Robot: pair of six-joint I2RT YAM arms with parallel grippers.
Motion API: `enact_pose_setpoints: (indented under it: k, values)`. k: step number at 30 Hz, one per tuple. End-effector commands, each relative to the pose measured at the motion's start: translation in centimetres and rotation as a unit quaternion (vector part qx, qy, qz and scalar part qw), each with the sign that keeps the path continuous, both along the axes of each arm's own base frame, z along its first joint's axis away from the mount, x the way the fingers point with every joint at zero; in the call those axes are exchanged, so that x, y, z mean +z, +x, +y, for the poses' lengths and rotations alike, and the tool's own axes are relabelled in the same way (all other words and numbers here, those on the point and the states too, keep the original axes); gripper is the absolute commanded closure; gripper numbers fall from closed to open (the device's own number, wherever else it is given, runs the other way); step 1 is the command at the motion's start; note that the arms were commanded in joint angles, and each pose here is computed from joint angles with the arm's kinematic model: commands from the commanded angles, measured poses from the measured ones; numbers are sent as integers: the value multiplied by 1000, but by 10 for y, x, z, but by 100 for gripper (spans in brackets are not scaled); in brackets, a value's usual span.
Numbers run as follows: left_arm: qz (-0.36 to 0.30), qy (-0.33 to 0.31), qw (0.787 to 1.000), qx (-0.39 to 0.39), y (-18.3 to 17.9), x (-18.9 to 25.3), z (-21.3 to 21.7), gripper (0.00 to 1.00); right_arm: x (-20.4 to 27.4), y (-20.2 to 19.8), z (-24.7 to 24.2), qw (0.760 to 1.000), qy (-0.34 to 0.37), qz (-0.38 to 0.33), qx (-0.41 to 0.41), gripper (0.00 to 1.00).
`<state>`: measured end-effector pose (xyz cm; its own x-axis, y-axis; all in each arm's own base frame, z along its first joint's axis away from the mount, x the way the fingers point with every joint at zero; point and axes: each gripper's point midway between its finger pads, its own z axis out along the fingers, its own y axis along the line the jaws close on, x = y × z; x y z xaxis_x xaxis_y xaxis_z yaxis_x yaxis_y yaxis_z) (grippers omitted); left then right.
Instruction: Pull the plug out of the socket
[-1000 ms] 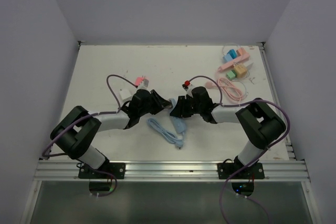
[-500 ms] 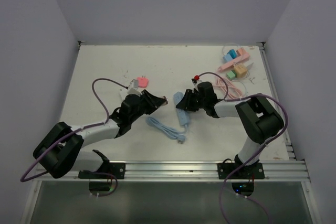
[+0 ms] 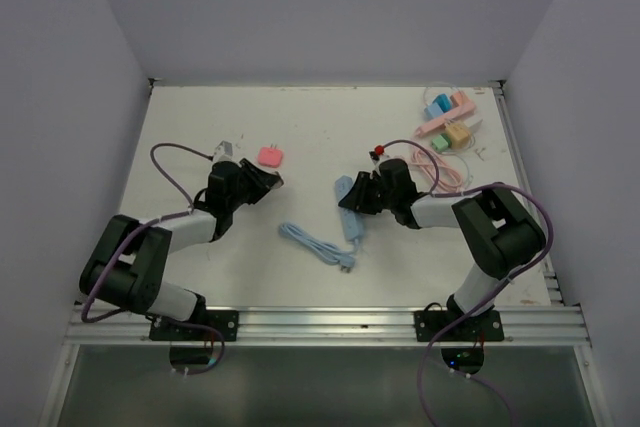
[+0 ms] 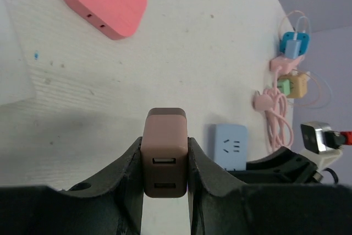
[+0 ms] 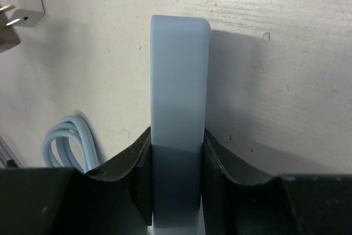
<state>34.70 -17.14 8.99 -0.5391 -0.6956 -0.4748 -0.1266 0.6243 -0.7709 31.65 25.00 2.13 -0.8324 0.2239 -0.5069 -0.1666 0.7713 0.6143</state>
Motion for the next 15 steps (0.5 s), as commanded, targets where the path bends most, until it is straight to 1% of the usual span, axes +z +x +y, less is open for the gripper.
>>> enact_pose_setpoints:
  k: [1,3,6,9,10,12,13,15]
  values:
    - [-1,24,999,-23,25,-7,6,100,-43,-31,-28,996,-67,58,1,100]
    - [3,32,999,-28,35,-13,7,99,-42,-31,-28,996,-66,56,4,100]
    - [15,35,999,-37,49,-26,4,94,-40,-32,-26,997,-60,53,10,100]
    - [28,33,998,-39,59,-38,2,84,-40,-32,-24,997,-58,51,16,100]
    - [34,32,998,-39,59,-43,2,77,-39,-33,-24,997,-57,52,17,100]
    - [37,29,998,-35,59,-45,3,68,-39,-33,-24,997,-57,50,19,100]
    - [39,30,998,-34,57,-47,4,57,-39,-33,-24,997,-57,50,20,100]
    - [42,34,998,-30,54,-49,7,47,-38,-33,-23,997,-55,47,23,100]
